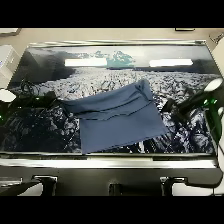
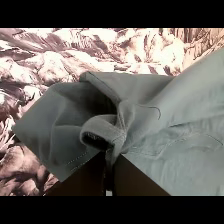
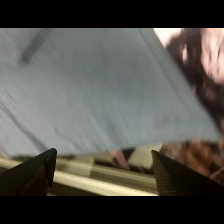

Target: Fold the clothes and pants, and hang the long-sleeved shirts on hangers.

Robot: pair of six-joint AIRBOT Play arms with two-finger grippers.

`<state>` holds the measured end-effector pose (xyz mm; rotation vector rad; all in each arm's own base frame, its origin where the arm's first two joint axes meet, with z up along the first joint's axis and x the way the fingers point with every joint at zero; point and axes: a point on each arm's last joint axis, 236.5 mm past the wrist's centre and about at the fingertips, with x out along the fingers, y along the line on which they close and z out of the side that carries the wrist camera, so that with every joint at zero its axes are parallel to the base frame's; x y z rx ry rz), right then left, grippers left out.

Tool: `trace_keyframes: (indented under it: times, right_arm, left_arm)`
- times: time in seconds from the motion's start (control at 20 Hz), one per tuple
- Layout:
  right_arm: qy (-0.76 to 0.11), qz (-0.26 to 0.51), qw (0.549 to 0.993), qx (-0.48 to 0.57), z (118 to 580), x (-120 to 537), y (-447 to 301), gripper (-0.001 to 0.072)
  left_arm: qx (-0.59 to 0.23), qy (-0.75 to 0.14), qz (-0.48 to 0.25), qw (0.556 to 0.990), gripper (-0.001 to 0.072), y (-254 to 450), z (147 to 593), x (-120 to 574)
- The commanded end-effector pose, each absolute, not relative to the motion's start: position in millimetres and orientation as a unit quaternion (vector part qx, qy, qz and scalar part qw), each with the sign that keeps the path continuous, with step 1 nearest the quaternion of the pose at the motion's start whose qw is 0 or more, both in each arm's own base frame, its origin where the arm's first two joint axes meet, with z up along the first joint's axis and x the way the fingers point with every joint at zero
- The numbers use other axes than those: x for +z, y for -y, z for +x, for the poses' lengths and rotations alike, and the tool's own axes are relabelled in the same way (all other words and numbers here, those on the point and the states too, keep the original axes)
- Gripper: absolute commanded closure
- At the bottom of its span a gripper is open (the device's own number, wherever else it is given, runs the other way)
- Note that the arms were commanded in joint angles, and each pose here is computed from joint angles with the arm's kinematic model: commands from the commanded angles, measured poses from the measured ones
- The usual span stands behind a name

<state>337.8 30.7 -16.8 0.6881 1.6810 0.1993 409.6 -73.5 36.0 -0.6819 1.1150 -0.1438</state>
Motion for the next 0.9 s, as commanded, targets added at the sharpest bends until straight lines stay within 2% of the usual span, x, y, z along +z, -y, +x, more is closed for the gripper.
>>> trace_keyframes:
  times: [0.0, 0.15, 0.4, 0.45, 0.5, 0.55, 0.6, 0.65, 0.75, 0.85]
  right_arm:
    - [-0.770, 0.308, 0.549, 0.100, 251.4, -67.5, -80.2, 0.0010]
    - [-0.756, 0.351, 0.538, 0.124, 235.5, -90.4, -136.4, 0.0009]
    - [-0.700, 0.381, 0.593, 0.113, 269.9, -100.2, -185.6, 0.0007]
    - [-0.683, 0.401, 0.601, 0.110, 281.3, -97.4, -191.0, 0.0044]
    - [-0.669, 0.420, 0.604, 0.105, 290.7, -94.3, -193.2, 0.0164]
    - [-0.656, 0.431, 0.611, 0.100, 299.8, -92.7, -192.3, 0.0429]
    - [-0.649, 0.430, 0.620, 0.099, 306.8, -91.1, -190.7, 0.0582]
    - [-0.641, 0.425, 0.631, 0.101, 315.2, -87.3, -188.3, 0.0679]
    - [-0.617, 0.413, 0.662, 0.104, 344.6, -69.3, -166.6, 0.0680]
    - [-0.570, 0.418, 0.703, 0.077, 391.1, -37.8, -109.0, 0.0680]
  left_arm:
    - [-0.069, -0.518, -0.314, 0.793, 0.0688, 71.6, 409.6, 36.6]
    - [-0.070, -0.520, -0.314, 0.791, 0.0688, 72.1, 408.9, 36.4]
    - [-0.074, -0.530, -0.313, 0.784, 0.0688, 74.3, 403.3, 34.6]
    - [-0.074, -0.530, -0.313, 0.785, 0.0688, 74.3, 403.3, 34.6]
    - [-0.074, -0.530, -0.313, 0.785, 0.0688, 74.3, 403.4, 34.6]
    - [-0.073, -0.530, -0.313, 0.785, 0.0687, 73.8, 403.5, 34.6]
    - [-0.073, -0.530, -0.313, 0.785, 0.0688, 73.6, 403.4, 34.6]
    - [-0.073, -0.530, -0.313, 0.785, 0.0688, 73.6, 403.5, 34.6]
    - [-0.070, -0.530, -0.313, 0.785, 0.0688, 70.4, 403.5, 34.0]
    - [-0.063, -0.537, -0.303, 0.785, 0.0688, 64.2, 400.0, 30.2]
